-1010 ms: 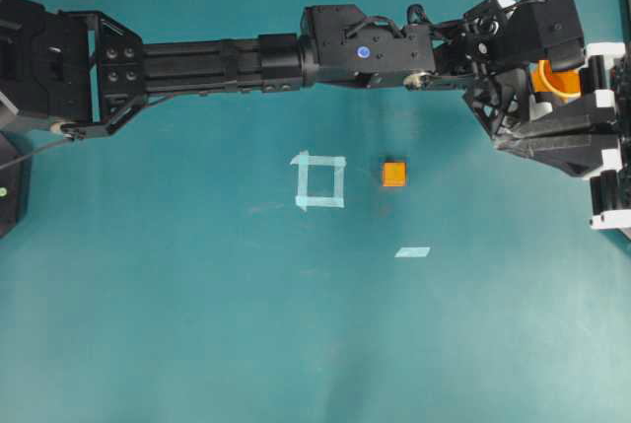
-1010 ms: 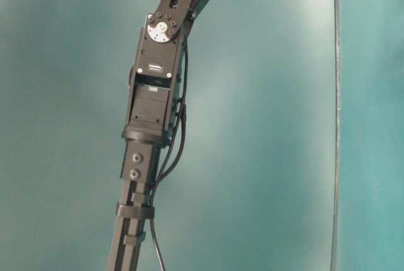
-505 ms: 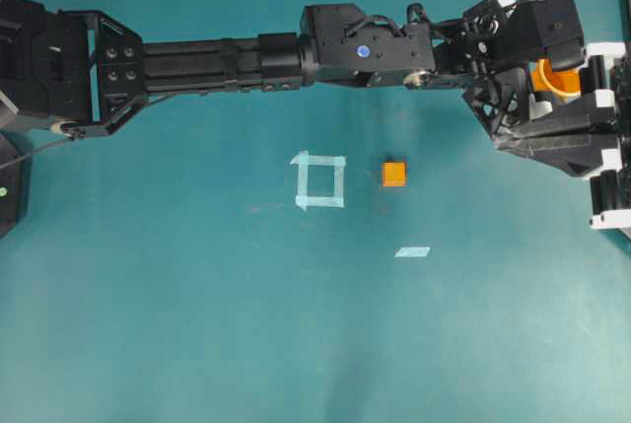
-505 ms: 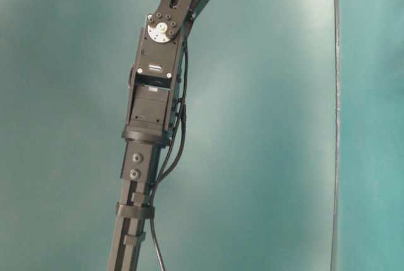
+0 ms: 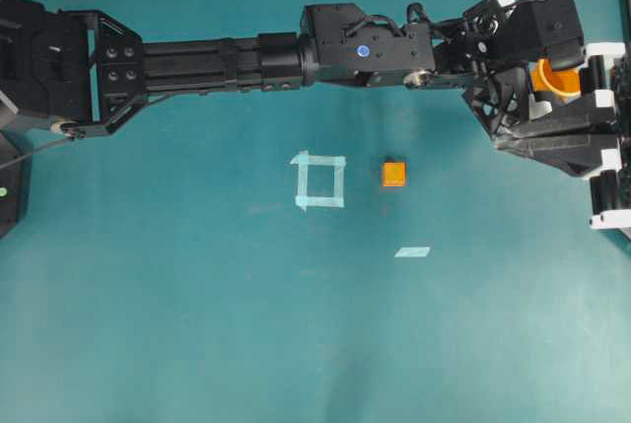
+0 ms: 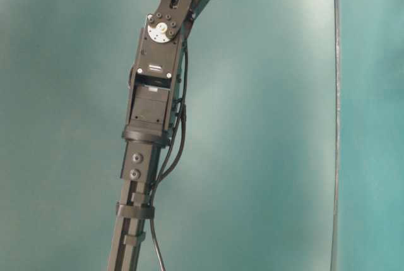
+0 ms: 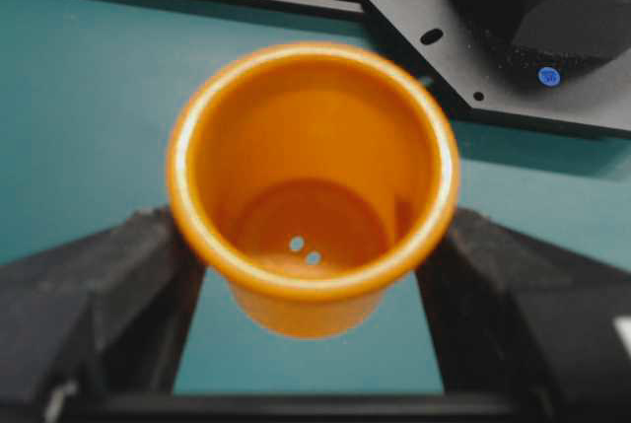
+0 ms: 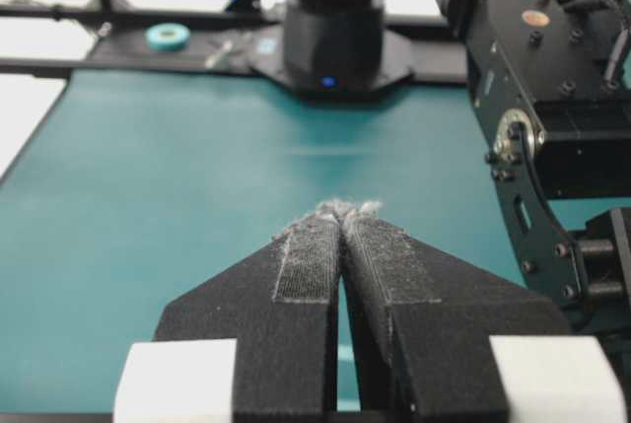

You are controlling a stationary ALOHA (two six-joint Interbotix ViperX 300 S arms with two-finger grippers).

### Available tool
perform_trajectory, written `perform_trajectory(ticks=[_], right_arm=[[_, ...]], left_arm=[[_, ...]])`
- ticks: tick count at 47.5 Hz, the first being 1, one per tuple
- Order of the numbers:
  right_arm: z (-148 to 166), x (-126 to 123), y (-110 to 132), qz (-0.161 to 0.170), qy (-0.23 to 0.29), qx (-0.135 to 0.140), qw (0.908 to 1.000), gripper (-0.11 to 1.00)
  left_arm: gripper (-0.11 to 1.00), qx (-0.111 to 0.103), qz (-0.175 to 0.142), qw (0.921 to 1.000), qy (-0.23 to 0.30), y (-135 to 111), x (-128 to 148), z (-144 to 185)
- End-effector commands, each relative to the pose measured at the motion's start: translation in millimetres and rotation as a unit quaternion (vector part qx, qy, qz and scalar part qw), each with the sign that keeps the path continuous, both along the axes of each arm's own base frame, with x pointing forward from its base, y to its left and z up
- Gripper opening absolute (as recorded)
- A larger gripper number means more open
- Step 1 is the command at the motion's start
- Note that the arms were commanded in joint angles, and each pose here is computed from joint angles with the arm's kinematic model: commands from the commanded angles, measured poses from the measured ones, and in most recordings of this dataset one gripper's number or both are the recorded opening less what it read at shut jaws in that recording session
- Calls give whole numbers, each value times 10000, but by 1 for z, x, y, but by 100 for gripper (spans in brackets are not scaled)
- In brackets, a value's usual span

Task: Lift the orange cup with left arm.

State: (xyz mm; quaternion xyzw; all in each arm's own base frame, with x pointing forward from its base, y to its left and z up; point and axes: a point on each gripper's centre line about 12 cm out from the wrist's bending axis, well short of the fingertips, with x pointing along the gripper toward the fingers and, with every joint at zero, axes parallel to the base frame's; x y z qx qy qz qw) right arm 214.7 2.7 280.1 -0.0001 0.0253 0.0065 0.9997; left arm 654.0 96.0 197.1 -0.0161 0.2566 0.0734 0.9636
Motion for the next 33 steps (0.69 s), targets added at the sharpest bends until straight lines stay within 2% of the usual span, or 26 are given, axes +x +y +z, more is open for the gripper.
perform_trajectory(ticks=[1, 33], right_arm=[[13, 2, 0, 0, -169, 10, 9999, 0], [13, 2, 1, 23, -176, 3, 9998, 0]], left_arm=[[67, 102, 3, 9985, -543, 0, -7, 66], [67, 100, -16, 9988, -489, -2, -10, 64]])
